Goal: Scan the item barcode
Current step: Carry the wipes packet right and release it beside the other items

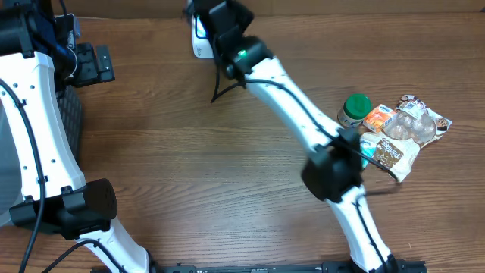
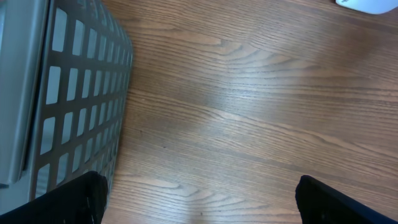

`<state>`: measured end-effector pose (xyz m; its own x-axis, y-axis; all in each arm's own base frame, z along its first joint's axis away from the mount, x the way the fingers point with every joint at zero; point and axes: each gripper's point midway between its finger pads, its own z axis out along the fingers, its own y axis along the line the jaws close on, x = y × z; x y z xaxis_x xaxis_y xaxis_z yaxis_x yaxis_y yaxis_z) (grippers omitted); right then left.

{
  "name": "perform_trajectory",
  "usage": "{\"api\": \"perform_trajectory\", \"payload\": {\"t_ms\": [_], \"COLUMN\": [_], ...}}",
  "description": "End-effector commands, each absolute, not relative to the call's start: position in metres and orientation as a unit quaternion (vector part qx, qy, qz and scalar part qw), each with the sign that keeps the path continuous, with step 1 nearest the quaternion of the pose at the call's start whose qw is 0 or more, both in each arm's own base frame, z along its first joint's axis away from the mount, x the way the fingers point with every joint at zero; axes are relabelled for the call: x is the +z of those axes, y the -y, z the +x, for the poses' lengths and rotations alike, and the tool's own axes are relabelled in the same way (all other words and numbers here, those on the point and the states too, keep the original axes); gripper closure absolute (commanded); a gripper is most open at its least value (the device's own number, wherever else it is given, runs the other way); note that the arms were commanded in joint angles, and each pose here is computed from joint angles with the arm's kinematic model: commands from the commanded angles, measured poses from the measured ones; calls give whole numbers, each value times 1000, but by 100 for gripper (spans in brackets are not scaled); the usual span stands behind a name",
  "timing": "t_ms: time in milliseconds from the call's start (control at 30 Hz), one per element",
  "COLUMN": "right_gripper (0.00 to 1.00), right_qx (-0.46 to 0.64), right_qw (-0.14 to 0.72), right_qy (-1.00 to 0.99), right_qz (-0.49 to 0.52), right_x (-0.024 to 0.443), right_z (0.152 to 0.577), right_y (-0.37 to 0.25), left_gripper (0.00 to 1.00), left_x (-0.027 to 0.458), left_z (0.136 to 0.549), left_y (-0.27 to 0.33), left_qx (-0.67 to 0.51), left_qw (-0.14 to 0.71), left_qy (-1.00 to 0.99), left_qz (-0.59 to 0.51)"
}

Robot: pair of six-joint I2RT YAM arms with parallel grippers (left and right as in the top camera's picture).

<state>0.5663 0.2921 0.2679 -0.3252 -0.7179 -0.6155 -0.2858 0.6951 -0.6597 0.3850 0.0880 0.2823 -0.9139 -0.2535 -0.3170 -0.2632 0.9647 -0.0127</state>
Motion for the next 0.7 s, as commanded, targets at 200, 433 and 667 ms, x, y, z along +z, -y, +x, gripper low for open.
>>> {"api": "perform_trajectory", "payload": {"t_ms": [200,433,667], "right_gripper": [96,96,96], "right_qx": [55,4,-57], "right_qw": [394,237,147], "right_qy": [-917,-950,-951], "right_qz": [-16,201,267], "right_x": [345,298,232], "right_z": [441,390,386], "right_y": [-220,-133,-94], "left_gripper": [0,1,0], "left_x": [284,284,284], "left_z": [385,385,385], "left_y": [-86,-86,-86], "left_qx": [16,16,16], "left_qw": [163,163,163], "left_qy": [-979,-979,-979], "left_qz": [-121,-121,-121]}}
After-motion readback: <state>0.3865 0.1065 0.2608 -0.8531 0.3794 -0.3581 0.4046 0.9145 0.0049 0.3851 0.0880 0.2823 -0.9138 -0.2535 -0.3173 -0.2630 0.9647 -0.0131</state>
